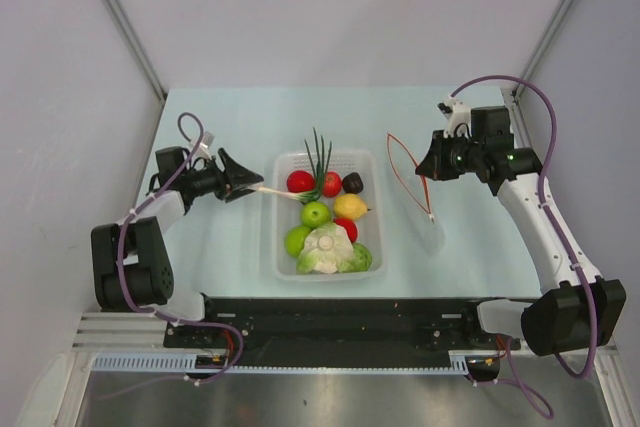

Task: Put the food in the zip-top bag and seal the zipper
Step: Pick up the fake vegetable from the bin.

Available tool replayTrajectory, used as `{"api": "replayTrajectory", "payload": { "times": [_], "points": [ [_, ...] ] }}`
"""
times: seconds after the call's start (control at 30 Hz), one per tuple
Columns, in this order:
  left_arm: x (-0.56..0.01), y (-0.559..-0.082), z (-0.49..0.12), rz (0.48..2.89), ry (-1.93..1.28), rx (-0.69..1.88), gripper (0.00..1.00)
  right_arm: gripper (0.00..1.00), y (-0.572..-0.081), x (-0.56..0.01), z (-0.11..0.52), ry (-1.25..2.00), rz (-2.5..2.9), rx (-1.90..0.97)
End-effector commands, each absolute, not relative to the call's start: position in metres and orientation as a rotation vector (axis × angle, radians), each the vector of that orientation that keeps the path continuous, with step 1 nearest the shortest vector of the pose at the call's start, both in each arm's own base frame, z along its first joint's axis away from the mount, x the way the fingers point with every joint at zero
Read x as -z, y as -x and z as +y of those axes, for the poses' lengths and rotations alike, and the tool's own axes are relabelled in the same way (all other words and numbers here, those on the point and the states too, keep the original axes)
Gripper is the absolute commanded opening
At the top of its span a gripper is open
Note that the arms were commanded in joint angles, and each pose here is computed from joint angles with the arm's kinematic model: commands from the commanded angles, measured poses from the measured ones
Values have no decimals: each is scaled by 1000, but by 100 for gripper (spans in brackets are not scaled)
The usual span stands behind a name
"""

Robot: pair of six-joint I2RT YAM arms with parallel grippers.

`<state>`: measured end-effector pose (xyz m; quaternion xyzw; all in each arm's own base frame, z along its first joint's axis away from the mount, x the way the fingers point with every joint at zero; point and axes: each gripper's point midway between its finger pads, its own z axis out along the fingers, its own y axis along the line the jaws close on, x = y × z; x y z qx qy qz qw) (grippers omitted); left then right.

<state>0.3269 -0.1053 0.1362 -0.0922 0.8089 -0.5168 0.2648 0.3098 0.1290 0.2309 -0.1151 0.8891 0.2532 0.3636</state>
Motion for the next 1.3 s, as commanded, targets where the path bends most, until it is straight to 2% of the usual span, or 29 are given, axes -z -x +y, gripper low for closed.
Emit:
{"api": "replayTrajectory", "payload": {
  "times": [0.0,0.1,0.3,0.4,0.5,0.53,0.6,0.63,0.67,0.7,0.87,1.03,1.13,1.27],
  "points": [
    [-151,-327,-118,2124,157,1464,70,0,-316,-237,133,317,2248,-660],
    [-148,-324,-125,2139,145,1485,66,0,-316,-237,133,315,2250,-658],
    [-141,-317,-137,2174,113,1487,66,0,-315,-238,133,316,2248,-658],
    [-136,-313,-138,2193,118,1482,62,0,-315,-238,133,316,2248,-658],
    [-134,-313,-138,2195,117,1477,51,0,-315,-239,132,317,2243,-656],
    [-137,-313,-139,2189,108,1479,40,0,-315,-239,132,317,2242,-656],
    [-141,-314,-138,2180,96,1478,29,0,-315,-240,133,316,2242,-658],
    [-145,-315,-138,2176,89,1478,15,0,-315,-240,133,318,2240,-657],
    [-150,-315,-138,2167,75,1473,10,0,-314,-240,133,316,2243,-659],
    [-154,-315,-138,2157,55,1459,0,0,-314,-240,133,317,2241,-660],
    [-204,-319,-137,2074,-40,1407,0,0,-311,-252,134,286,2208,-677],
    [-303,-337,-138,1887,-81,1284,0,0,-320,-292,143,169,2070,-757],
    [-356,-334,-162,1793,-184,1211,0,0,-323,-305,142,76,2031,-747],
    [-403,-351,-176,1665,-83,1039,0,0,-329,-304,146,-25,2031,-681]
  ]
}}
